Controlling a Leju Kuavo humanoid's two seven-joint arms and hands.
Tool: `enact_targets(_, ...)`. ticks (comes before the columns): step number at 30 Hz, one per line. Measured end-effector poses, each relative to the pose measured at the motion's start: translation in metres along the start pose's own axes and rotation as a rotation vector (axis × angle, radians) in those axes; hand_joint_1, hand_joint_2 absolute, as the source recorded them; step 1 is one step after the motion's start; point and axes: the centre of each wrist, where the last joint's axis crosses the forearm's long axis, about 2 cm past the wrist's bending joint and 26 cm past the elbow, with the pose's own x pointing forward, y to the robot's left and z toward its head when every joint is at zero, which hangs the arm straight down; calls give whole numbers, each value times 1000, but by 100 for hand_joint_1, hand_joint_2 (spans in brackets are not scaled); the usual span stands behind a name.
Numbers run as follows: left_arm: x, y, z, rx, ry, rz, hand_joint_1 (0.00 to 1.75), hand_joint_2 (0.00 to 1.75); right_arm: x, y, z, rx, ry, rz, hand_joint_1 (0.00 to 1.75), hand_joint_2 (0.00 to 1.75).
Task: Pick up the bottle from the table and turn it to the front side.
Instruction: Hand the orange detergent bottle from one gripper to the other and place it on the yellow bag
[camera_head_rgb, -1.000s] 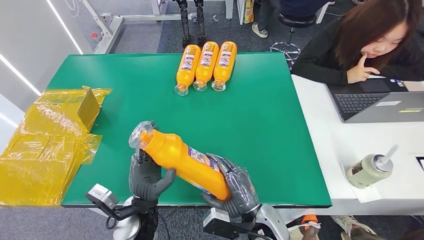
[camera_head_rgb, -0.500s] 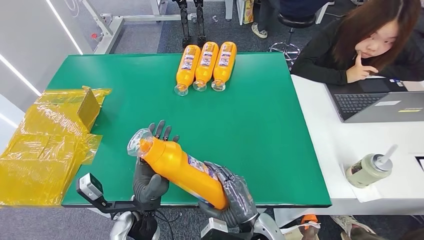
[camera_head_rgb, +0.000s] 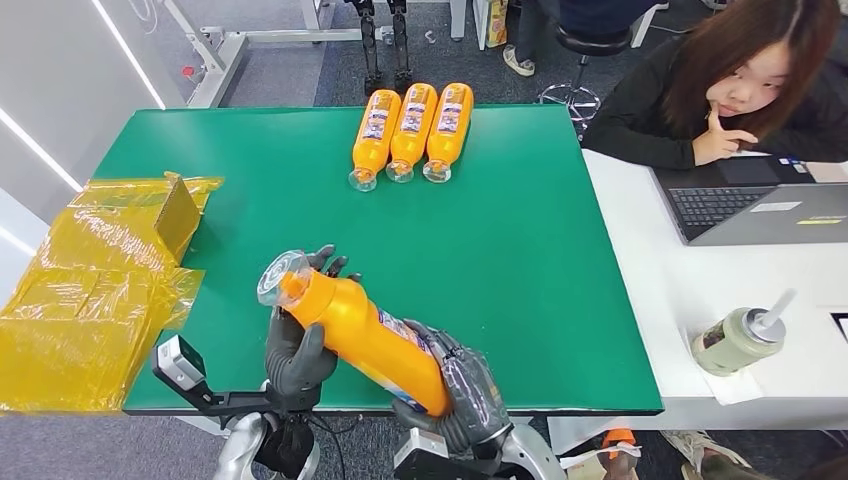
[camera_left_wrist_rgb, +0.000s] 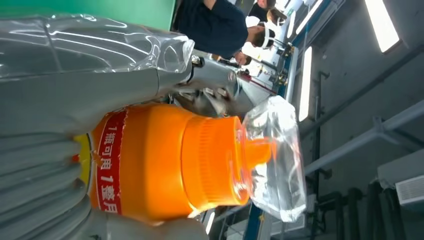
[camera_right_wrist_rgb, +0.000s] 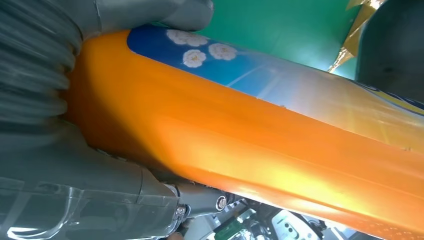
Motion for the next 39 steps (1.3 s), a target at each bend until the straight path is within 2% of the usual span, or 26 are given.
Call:
enact_targets(15,-1,1,1,35,7,-15,175,175,1,5,6,16,15,-10,175,175)
enact_targets(17,-2,2,1,38,9,-16,175,175,1,5,7,17,17,-10,166,175)
enact_targets(20,-2,2,2,41,12,-17,175,175,1,6,8,18,19,-8,36,175)
enact_targets(21,-3,2,2,41,12,-17,175,175,1,6,8,18,19,-7,0,175)
enact_targets(39,-6,3,5,70,14,14,175,175,6,5,9,-55,15,17,0,175)
